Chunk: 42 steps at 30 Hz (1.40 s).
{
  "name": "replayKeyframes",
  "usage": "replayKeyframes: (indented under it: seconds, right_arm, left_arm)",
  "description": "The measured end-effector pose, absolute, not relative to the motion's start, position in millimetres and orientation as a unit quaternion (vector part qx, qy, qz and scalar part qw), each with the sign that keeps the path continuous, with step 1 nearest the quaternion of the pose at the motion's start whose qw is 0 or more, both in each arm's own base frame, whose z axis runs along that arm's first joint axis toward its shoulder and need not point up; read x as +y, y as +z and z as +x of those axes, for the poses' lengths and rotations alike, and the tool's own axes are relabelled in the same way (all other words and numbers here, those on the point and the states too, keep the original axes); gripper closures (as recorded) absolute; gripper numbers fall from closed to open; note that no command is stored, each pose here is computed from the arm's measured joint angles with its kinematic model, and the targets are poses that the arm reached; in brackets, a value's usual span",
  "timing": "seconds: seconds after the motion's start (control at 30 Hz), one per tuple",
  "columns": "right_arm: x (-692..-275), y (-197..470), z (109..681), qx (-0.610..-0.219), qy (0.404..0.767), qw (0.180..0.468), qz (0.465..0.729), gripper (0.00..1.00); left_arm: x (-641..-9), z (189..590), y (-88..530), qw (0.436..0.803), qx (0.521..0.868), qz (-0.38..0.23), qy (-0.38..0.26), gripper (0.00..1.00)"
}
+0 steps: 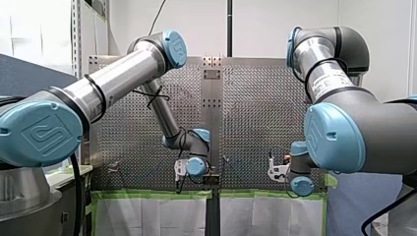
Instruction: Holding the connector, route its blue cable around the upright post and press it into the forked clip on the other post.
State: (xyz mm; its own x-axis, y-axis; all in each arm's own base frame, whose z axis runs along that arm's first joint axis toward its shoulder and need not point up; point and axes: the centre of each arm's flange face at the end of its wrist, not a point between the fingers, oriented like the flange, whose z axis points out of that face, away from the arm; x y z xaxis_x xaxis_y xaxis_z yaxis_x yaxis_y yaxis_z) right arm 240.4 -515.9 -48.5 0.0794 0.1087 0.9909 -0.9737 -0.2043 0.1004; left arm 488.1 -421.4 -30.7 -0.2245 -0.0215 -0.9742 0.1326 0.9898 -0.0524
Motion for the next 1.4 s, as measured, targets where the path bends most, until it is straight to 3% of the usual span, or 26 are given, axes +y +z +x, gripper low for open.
replayKeyframes:
  seconds: [1.4]
  right_arm:
    - [-531.1,-65.0,230.5,-0.421,0.5,0.512,0.558,1.0]
  left_arm:
    - [-418.2,524.4,-16.6,0.625,0.776,0.027,-0.081,1.0]
